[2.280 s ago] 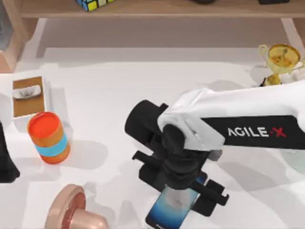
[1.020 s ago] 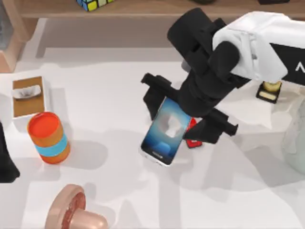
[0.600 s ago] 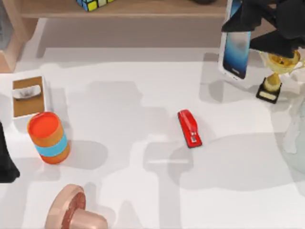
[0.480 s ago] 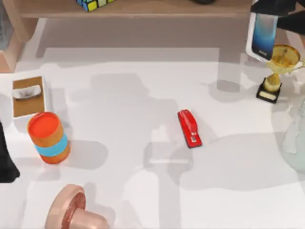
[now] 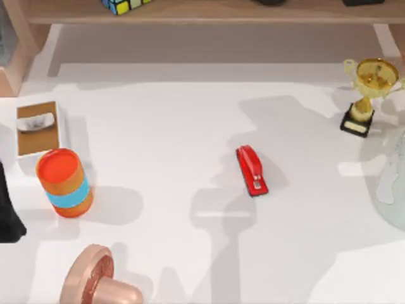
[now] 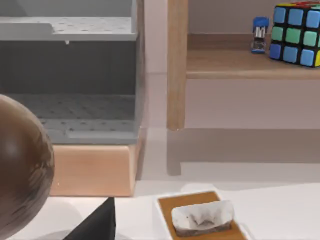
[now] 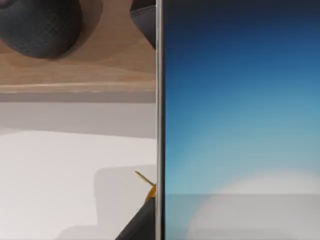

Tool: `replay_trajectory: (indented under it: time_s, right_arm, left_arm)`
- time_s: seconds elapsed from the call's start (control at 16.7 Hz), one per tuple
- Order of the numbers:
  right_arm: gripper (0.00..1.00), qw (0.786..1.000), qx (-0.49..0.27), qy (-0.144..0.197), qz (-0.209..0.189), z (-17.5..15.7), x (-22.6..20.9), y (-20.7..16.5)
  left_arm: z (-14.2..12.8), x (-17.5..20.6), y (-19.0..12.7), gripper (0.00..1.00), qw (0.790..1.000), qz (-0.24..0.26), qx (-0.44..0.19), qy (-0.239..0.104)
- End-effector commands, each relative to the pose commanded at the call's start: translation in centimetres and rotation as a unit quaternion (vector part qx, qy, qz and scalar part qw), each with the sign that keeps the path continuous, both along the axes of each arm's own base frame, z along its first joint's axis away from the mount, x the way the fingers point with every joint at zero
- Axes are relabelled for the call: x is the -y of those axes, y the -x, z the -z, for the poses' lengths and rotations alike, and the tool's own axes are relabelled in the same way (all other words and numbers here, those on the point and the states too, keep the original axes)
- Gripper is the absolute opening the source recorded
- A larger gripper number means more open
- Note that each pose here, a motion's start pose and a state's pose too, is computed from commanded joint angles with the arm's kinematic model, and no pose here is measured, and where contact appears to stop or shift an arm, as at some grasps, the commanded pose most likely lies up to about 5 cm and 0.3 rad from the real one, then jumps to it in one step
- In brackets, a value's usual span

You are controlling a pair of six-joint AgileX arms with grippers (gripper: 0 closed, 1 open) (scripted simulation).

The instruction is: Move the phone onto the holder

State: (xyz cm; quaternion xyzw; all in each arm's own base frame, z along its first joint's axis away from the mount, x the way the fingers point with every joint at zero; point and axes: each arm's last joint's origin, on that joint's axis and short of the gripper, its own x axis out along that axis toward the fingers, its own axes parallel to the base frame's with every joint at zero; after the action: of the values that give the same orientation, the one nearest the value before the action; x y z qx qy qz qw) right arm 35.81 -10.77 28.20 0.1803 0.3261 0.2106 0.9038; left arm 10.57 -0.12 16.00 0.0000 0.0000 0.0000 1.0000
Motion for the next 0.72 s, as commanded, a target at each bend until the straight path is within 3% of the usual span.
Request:
replay_trajectory:
  time_s: [0.42,0.72]
  right_arm:
    - [0.00,0.985,0.093,0.131,0.058,2.4,13.4,8.7]
    - [0.00,0.973,0.112,0.191,0.067,5.5,16.8,14.1]
  left_arm:
    - [0.0,0.0,0.0,1.00,1.000,0.000,0.000,0.000]
    - [0.0,0.0,0.0,1.00,1.000,0.000,0.000,0.000]
